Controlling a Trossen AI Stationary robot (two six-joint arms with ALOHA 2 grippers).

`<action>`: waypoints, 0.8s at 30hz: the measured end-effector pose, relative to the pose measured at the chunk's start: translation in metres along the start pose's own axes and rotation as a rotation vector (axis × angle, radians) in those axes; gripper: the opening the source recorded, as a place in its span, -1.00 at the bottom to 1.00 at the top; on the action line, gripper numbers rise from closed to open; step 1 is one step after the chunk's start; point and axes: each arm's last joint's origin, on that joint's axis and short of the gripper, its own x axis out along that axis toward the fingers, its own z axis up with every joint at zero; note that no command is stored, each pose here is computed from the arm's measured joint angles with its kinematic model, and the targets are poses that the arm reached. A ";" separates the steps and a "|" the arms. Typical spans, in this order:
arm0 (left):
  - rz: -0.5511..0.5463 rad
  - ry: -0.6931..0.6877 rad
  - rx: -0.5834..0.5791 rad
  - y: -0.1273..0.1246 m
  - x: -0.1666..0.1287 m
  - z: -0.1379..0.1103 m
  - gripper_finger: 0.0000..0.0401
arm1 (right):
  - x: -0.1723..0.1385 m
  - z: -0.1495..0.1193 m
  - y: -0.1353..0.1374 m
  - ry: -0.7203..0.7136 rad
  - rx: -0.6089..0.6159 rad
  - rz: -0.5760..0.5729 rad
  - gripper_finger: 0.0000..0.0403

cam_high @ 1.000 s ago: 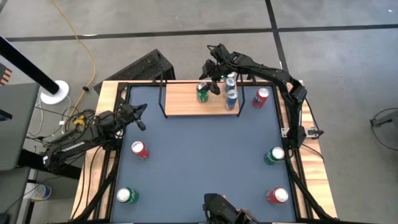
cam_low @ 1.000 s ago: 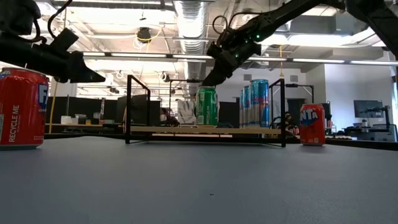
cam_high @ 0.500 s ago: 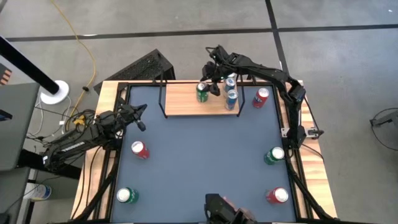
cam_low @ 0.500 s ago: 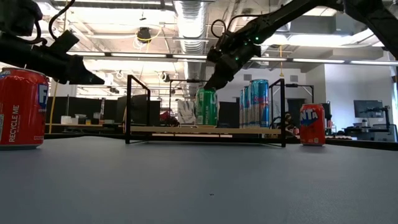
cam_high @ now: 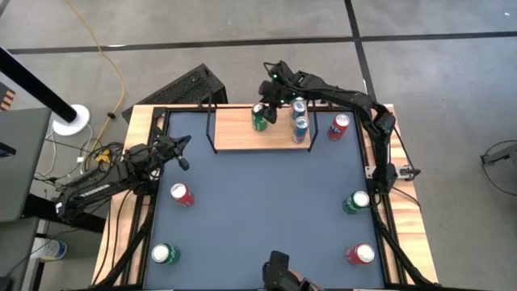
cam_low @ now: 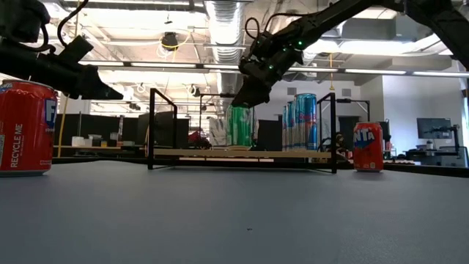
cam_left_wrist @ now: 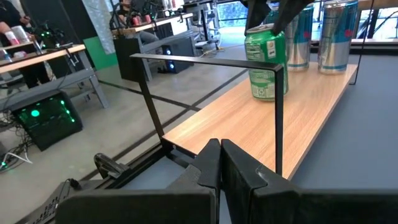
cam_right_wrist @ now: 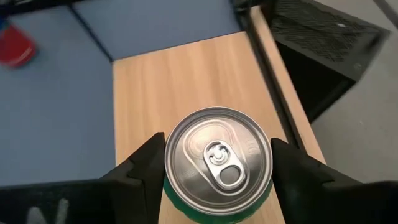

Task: Place canned beverage on shelf
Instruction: Put the right green soda can on the shelf

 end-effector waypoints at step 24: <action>0.000 0.001 0.001 0.000 0.000 0.000 -1.00 | 0.017 0.008 0.054 0.018 0.341 -0.475 0.09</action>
